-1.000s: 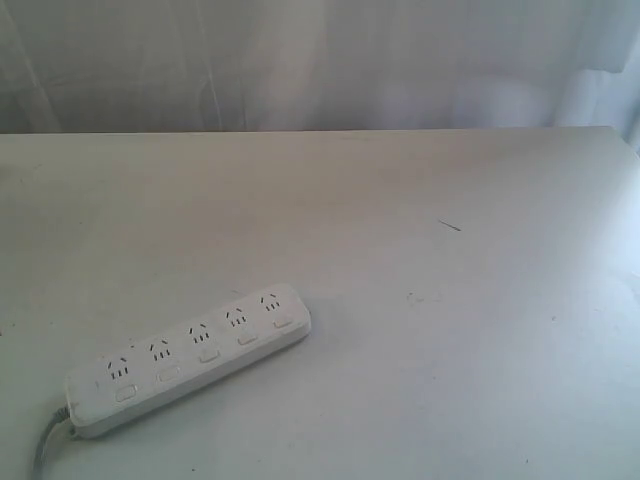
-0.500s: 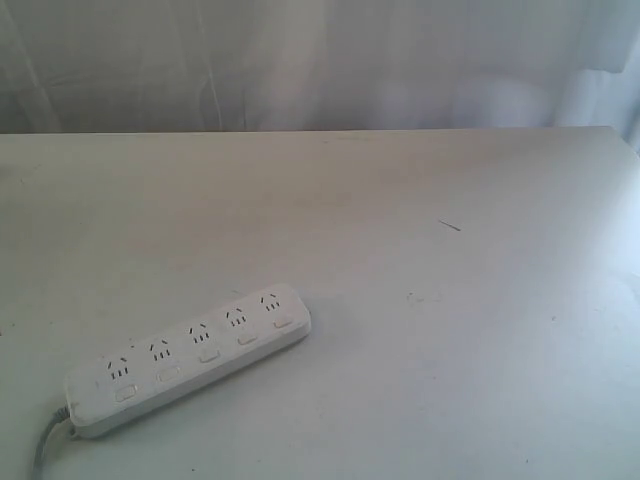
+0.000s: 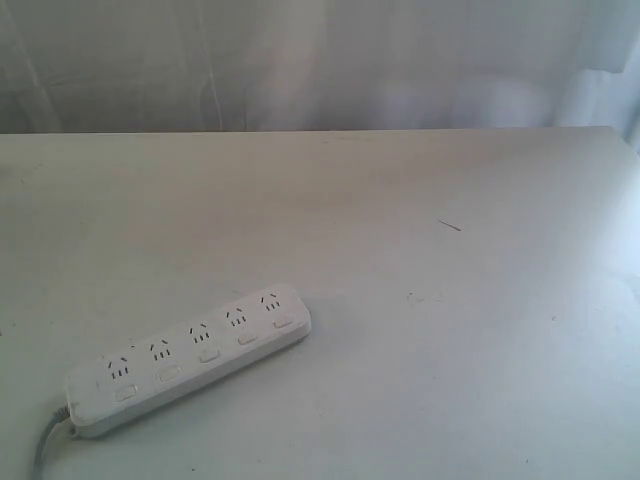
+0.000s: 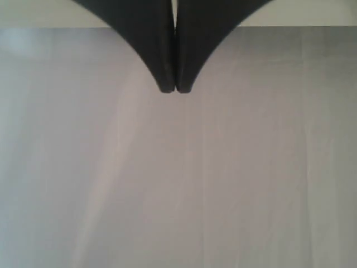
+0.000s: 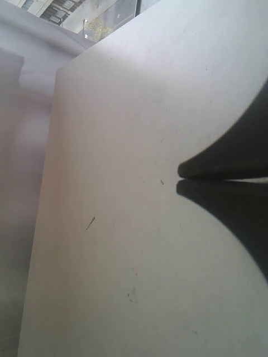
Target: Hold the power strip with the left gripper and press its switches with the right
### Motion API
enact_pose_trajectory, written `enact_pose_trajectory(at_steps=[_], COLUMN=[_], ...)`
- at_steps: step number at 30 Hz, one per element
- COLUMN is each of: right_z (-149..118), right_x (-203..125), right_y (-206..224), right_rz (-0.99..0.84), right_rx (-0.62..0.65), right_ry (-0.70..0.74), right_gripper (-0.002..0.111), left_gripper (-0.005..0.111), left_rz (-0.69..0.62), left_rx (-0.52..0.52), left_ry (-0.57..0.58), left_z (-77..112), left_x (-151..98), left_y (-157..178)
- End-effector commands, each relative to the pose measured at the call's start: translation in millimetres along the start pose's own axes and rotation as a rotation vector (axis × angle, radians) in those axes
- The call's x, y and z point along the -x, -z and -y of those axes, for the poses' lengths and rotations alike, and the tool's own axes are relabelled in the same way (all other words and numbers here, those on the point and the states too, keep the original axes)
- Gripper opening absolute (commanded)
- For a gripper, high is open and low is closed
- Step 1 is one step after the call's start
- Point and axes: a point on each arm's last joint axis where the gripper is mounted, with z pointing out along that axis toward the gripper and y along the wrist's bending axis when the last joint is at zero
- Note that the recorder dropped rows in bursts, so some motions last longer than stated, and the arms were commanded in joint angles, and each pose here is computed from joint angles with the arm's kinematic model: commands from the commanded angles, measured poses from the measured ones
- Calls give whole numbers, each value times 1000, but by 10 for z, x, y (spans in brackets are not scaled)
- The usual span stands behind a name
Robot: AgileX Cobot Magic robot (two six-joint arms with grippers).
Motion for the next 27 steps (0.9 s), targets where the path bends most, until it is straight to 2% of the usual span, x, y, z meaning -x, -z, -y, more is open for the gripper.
enact_pose_trajectory(at_steps=[1, 11, 15, 18, 21, 24, 25, 26, 27], right_z=[-3, -3, -3, -3, -3, -3, -3, -3, -3], right_x=[-2, -2, -2, -2, -2, -2, -2, -2, -2], right_y=[-2, -2, -2, -2, -2, -2, -2, -2, -2], right_rz=[12, 12, 12, 12, 12, 12, 12, 12, 12], right_rx=[4, 4, 4, 4, 4, 4, 4, 4, 4], right_ry=[-3, -3, -3, -3, -3, -3, -3, -3, -3], right_gripper=[0, 0, 0, 0, 0, 0, 0, 0, 0], left_gripper=[0, 0, 0, 0, 0, 0, 0, 0, 0], left_rz=[-39, -221, -358, -549, -722, -806, -840, -961, -1018], left_rx=[29, 83, 63, -50, -270, -467, -507, -536, -540], left_ry=[-92, -337, -453, -565, -696, -784, -806, -854, -870], left_z=[0, -60, -25, 85, 267, 417, 434, 414, 397], left_x=[243, 361, 424, 359, 308, 316, 325, 284, 259], left_y=[-237, -746, -905, -974, -949, -890, -851, -787, -758])
